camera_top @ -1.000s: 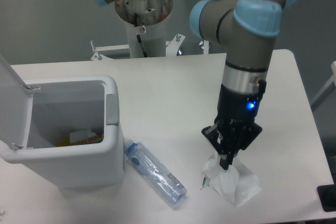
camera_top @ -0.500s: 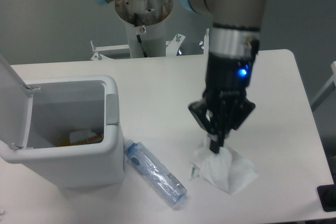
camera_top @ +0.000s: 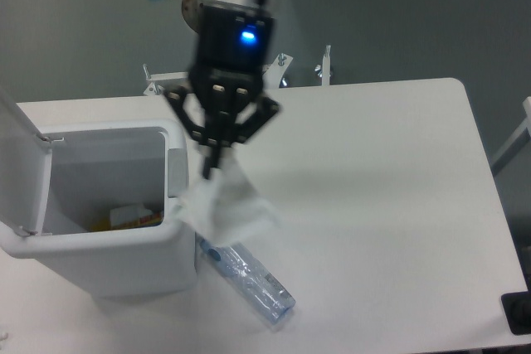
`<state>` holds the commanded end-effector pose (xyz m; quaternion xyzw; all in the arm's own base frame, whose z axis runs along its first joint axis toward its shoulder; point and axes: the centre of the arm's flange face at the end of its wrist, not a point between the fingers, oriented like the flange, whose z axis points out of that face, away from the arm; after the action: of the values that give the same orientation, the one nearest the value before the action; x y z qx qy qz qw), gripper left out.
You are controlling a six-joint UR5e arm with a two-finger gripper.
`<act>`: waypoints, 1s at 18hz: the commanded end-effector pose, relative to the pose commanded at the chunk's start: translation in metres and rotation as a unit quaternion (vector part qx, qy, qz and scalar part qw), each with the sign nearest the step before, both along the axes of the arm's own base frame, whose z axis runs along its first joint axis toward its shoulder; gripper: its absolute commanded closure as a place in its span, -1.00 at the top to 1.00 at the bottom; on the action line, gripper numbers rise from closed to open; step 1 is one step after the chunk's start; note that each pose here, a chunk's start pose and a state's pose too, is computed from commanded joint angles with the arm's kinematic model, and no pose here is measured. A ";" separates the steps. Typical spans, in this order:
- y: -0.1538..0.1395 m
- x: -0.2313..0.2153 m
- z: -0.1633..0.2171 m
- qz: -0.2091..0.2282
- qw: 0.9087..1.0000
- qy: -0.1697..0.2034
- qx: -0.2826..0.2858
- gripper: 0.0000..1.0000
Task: Place the trash in the trash can
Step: 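Carry the tissue over the white bin and lower it inside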
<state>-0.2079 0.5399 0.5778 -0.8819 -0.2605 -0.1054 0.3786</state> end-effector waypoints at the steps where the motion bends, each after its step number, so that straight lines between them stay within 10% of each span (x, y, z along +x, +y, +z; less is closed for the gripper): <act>1: 0.004 0.010 -0.005 -0.009 1.000 -0.002 -0.003 -0.94; 15: 0.017 0.059 -0.066 -0.054 0.997 -0.031 -0.052 -0.76; 18: 0.018 0.056 -0.063 -0.052 0.997 -0.025 -0.052 0.05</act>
<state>-0.1515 0.5575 0.5149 -0.9096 -0.2291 -0.1333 0.3200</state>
